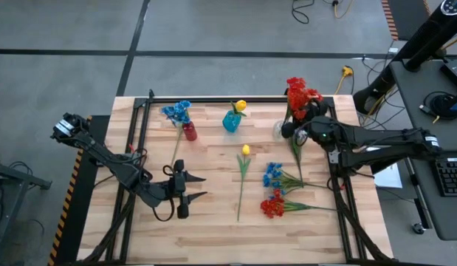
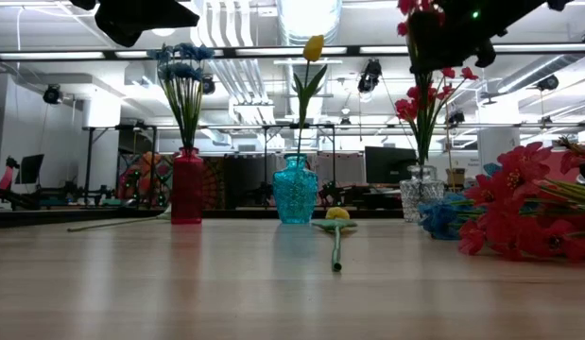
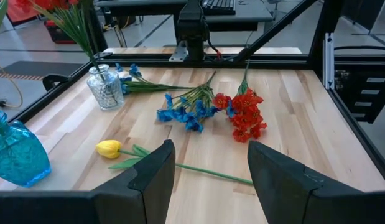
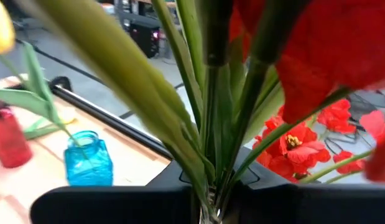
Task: Sort flowers into vase by color
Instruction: Put the left red flower into the transparent vase
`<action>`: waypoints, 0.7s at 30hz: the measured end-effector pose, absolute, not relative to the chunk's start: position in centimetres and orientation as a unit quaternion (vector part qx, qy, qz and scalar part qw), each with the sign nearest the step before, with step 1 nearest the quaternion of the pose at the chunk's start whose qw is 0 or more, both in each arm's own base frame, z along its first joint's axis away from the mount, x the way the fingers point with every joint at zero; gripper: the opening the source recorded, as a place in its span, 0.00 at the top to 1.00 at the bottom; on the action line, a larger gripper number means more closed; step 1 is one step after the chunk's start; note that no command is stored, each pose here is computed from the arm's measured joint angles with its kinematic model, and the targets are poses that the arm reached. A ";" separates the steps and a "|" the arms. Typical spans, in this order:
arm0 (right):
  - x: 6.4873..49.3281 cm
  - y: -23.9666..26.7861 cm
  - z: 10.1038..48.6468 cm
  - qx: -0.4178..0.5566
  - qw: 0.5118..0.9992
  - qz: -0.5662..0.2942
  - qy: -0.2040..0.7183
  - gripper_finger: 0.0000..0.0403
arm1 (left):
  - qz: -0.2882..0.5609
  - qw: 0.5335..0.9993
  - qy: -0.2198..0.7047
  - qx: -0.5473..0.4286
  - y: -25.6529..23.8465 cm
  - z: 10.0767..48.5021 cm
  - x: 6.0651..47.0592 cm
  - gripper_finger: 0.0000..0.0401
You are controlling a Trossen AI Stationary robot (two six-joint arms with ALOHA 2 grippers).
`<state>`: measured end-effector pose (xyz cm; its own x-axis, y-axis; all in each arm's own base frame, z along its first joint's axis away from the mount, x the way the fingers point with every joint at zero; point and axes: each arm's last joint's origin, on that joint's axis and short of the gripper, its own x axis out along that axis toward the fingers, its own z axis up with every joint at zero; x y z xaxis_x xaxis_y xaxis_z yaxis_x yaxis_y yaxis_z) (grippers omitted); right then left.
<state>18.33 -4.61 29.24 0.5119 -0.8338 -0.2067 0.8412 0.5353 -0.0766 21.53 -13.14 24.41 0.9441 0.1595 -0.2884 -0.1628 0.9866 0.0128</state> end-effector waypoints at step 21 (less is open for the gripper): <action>19.4 -5.7 28.1 0.049 0.852 -0.508 0.114 0.96 | 0.084 0.985 0.149 -0.002 -13.1 24.5 21.5 0.54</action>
